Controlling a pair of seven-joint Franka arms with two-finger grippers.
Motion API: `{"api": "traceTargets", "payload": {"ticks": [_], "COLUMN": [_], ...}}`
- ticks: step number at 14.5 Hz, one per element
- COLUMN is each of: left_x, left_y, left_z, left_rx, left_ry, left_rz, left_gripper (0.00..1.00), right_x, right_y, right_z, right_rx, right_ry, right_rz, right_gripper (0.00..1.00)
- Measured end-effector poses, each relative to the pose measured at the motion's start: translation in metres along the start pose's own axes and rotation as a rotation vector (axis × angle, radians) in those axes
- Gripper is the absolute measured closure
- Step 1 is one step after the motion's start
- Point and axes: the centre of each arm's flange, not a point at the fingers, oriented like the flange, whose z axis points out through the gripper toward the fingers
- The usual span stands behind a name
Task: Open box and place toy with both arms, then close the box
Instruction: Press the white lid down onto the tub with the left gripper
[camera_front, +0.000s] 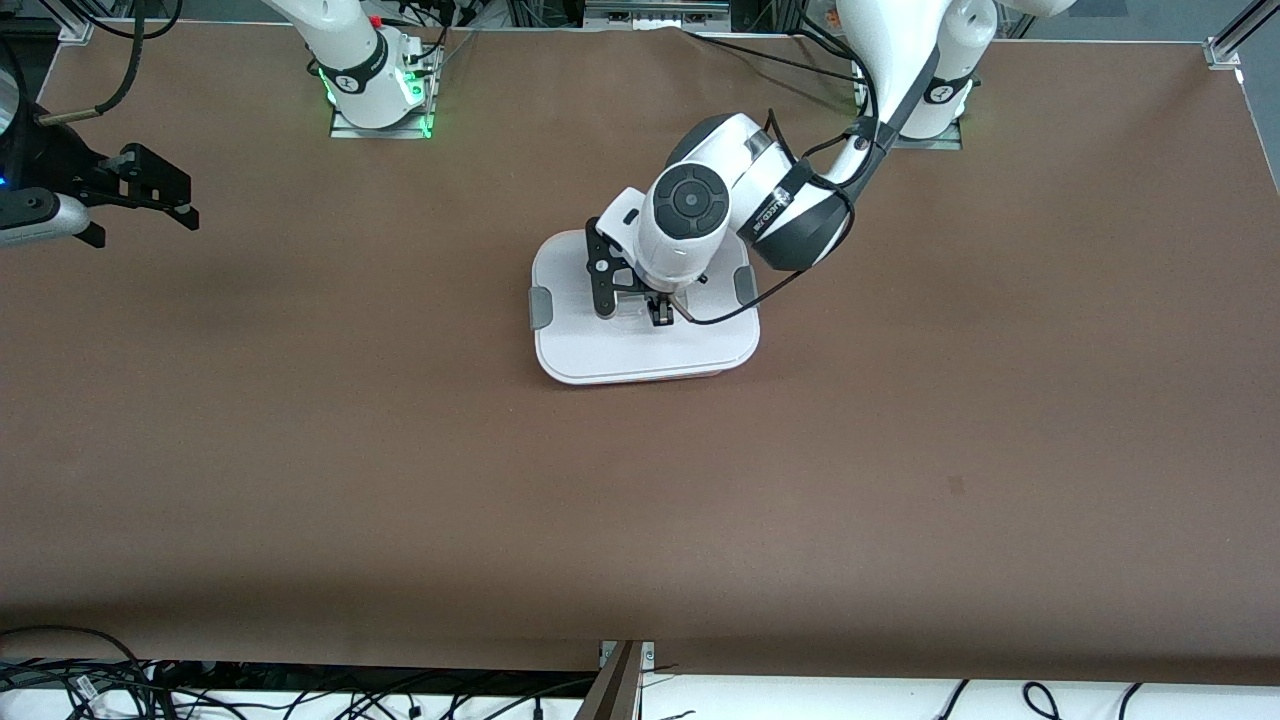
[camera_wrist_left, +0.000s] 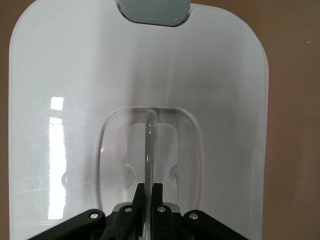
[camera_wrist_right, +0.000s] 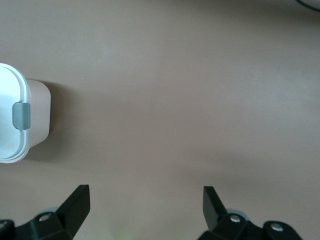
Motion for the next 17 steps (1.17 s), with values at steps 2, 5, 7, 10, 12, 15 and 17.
{"api": "traceTargets", "payload": {"ticks": [2,5,7,10,12,15,17], "left_x": [0.0005,0.0013,0.0015,0.0006,0.0004,0.0001,-0.0012], "left_y": [0.0006,0.0015,0.0018,0.0006,0.0004,0.0001,-0.0015], "left_z": [0.0007,0.0017,0.0018,0.0008,0.0007,-0.0003,-0.003], "left_rx": [-0.001,-0.001,-0.001,0.0,0.0,0.001,0.004], "left_ry": [-0.001,-0.003,-0.003,-0.002,-0.002,-0.001,0.002], "left_rz": [0.005,0.011,0.014,0.025,0.036,0.042,0.05], "left_gripper": [0.93,0.93,0.93,0.93,0.93,0.93,0.93], "right_x": [-0.0005,-0.0009,-0.0008,-0.0008,-0.0009,-0.0009,-0.001], "right_y": [0.003,0.0058,0.0054,0.0054,0.0055,0.0057,0.0058], "right_z": [-0.0013,-0.0013,-0.0013,-0.0014,-0.0015,-0.0015,-0.0015], "right_rx": [-0.004,-0.005,-0.005,-0.005,-0.005,-0.005,-0.005], "right_ry": [0.002,0.002,0.002,0.003,0.003,0.003,0.002], "right_rz": [0.005,0.01,0.009,0.009,0.009,0.01,0.01], "right_gripper": [0.0,0.0,0.0,0.0,0.0,0.0,0.0]}}
